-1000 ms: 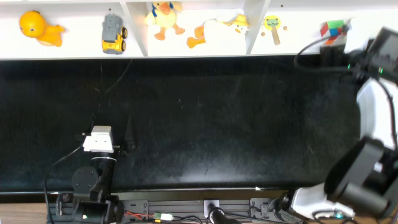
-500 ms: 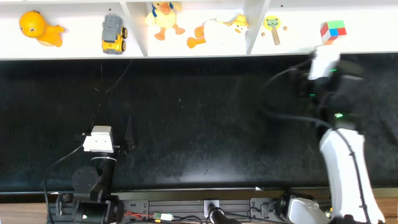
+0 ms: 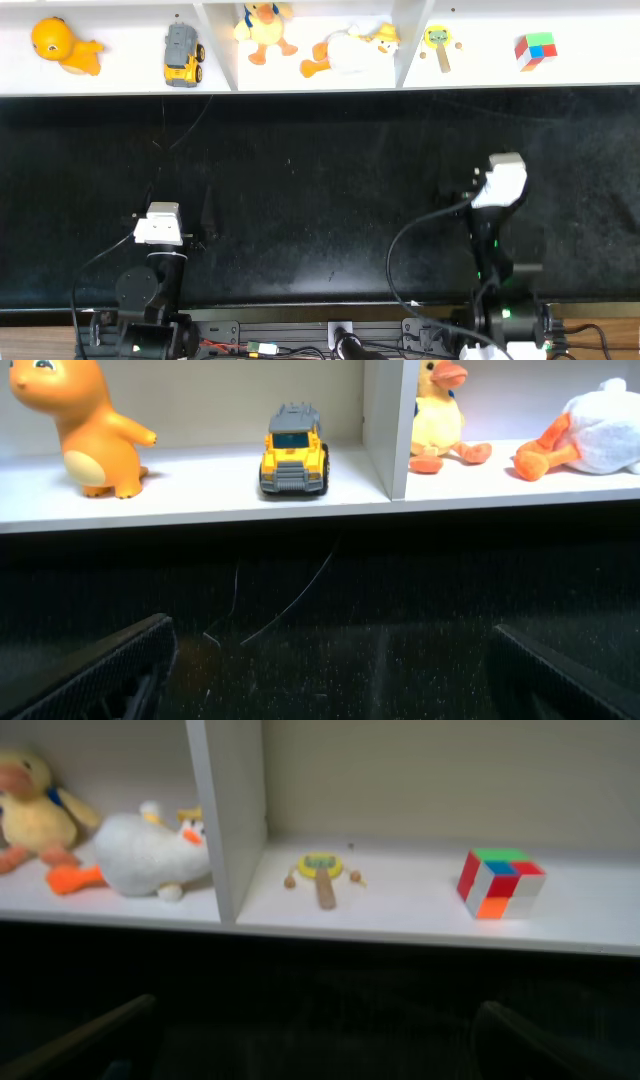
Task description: Store Toys
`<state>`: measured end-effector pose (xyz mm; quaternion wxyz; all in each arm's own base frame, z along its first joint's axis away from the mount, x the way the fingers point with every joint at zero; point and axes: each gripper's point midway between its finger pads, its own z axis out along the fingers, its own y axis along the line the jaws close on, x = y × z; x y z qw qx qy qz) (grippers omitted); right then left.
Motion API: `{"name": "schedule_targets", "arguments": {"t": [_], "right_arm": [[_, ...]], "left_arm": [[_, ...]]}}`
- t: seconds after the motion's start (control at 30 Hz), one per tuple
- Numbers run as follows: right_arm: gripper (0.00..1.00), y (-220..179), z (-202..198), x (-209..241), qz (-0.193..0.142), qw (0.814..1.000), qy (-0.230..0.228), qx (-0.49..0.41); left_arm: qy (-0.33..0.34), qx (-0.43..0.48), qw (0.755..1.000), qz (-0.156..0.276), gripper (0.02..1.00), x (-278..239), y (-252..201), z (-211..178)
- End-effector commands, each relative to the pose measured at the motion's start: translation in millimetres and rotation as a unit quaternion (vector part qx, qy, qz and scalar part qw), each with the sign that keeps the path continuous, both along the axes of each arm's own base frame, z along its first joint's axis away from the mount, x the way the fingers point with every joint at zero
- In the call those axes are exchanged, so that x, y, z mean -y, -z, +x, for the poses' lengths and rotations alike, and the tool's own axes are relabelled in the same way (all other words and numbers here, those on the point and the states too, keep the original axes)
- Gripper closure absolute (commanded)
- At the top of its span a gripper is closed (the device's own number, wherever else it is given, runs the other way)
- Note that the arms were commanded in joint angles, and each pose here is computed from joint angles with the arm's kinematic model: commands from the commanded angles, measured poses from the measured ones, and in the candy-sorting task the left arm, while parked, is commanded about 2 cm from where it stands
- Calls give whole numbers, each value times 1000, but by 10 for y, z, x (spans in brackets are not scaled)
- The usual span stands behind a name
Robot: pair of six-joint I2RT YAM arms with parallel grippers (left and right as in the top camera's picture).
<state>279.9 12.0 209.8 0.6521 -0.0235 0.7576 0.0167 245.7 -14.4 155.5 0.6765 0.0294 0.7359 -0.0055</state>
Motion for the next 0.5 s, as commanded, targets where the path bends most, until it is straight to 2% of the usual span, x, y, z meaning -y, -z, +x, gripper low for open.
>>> {"name": "schedule_targets", "arguments": {"t": [0.03, 0.3, 0.5], "right_arm": [[5, 189, -112, 8, 12, 1000, 5, 14], [5, 427, -198, 8, 14, 998, 3, 55], [5, 500, -309, -98, 22, 999, -26, 41]], "left_arm": [[-6, 4, 1000, 2, 20, -27, -12, -2], [-6, 4, 1000, 2, 20, -27, -11, -2], [-6, 4, 1000, 2, 20, -27, -11, -2]]}}
